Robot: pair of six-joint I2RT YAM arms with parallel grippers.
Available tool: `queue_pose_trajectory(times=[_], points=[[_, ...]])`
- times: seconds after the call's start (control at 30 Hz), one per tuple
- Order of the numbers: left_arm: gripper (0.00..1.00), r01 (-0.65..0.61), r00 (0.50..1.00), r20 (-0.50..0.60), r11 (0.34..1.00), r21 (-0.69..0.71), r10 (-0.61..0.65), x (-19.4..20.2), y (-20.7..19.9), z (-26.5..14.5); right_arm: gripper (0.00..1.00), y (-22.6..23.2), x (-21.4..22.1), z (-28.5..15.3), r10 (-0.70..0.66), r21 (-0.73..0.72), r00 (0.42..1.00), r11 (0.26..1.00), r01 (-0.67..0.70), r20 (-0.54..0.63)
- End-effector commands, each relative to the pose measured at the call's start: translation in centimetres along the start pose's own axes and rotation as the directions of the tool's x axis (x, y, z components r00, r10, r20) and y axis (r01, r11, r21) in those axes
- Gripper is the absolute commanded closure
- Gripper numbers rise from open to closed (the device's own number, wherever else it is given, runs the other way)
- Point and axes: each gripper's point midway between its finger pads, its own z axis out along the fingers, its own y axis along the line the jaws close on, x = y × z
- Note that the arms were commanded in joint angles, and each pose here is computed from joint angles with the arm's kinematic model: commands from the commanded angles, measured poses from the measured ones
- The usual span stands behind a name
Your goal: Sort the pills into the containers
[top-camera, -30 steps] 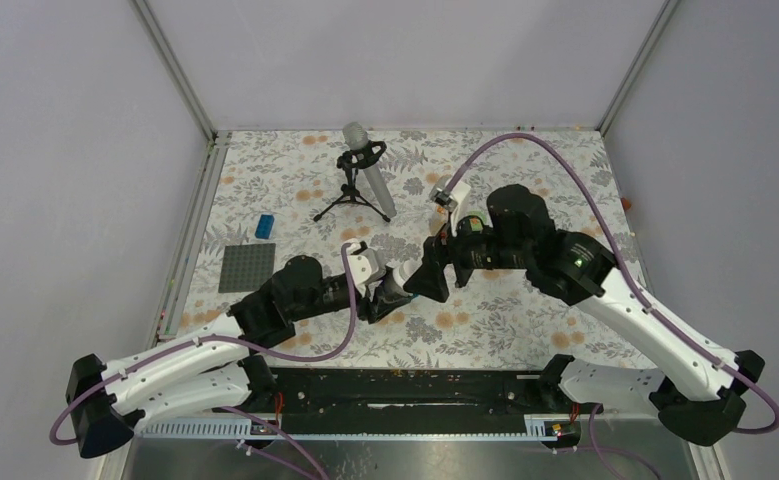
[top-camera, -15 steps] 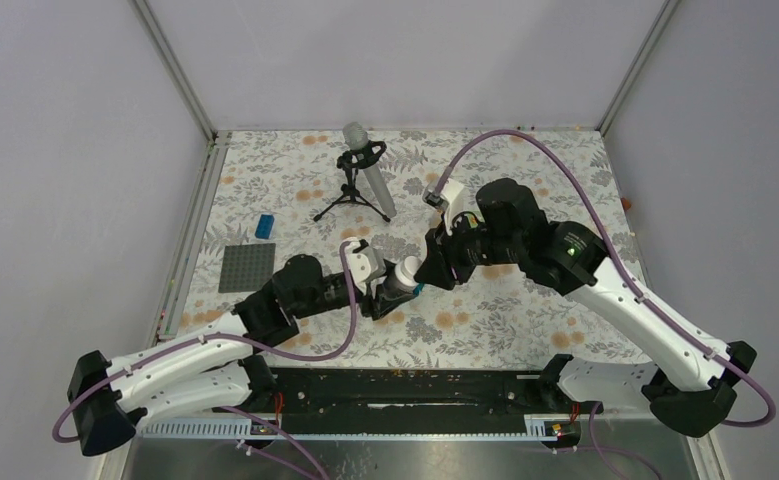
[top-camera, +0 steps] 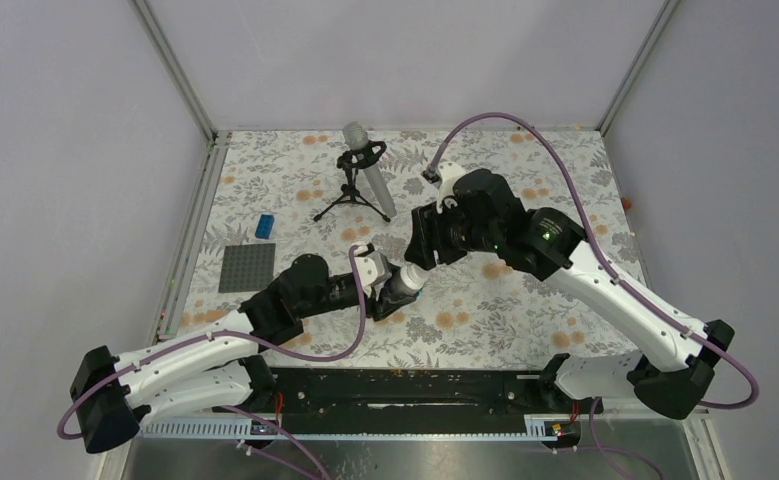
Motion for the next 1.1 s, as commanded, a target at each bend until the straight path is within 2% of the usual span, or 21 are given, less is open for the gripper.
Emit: queue_pose_trajectory(times=[0.0,0.1,0.23,0.33,0.4,0.53,0.73,0.8,0.9,1.07], points=[[1.00,-0.083,0.986,0.151,0.992,0.100,0.067,-3.7,-2.1,-0.1,0.35,-3.9,-4.2,-0.1,0.096,0.206,0.983,0.970,-0.127,0.154],[1.00,-0.077,0.988,0.140,0.995,0.065,0.067,-3.2,-1.4,0.1,0.24,-3.0,-4.3,-0.7,0.084,0.145,0.985,0.984,-0.106,0.151],[1.00,-0.069,0.990,0.127,0.996,0.051,0.062,-2.7,-1.1,0.4,0.07,0.6,-3.4,-2.2,-0.039,-0.071,0.990,0.996,0.049,0.134],[1.00,-0.069,0.991,0.118,0.996,0.065,0.061,-2.5,-1.3,0.6,0.04,2.3,-1.7,-3.2,-0.129,-0.192,0.986,0.970,0.147,0.102],[1.00,-0.073,0.991,0.115,0.994,0.080,0.063,-2.5,-1.5,0.7,0.04,2.5,-0.9,-3.6,-0.169,-0.217,0.983,0.959,0.182,0.077],[1.00,-0.094,0.987,0.138,0.989,0.113,0.078,-2.7,-2.0,1.0,0.13,1.7,1.1,-4.2,-0.277,-0.218,0.960,0.936,0.278,0.033],[1.00,-0.141,0.978,0.179,0.971,0.191,0.107,-3.1,-3.3,1.2,0.16,1.0,3.1,-5.0,-0.401,-0.242,0.916,0.889,0.389,-0.002],[1.00,-0.150,0.976,0.189,0.966,0.211,0.110,-3.3,-3.5,1.2,0.21,0.8,3.3,-5.0,-0.411,-0.242,0.911,0.886,0.396,-0.014],[1.00,-0.153,0.976,0.190,0.957,0.246,0.107,-3.6,-3.9,1.4,0.35,1.5,3.7,-5.1,-0.414,-0.301,0.909,0.874,0.380,-0.055],[1.00,-0.163,0.974,0.197,0.948,0.272,0.111,-4.0,-4.0,1.5,0.35,1.0,4.1,-4.4,-0.413,-0.293,0.906,0.881,0.371,-0.095]])
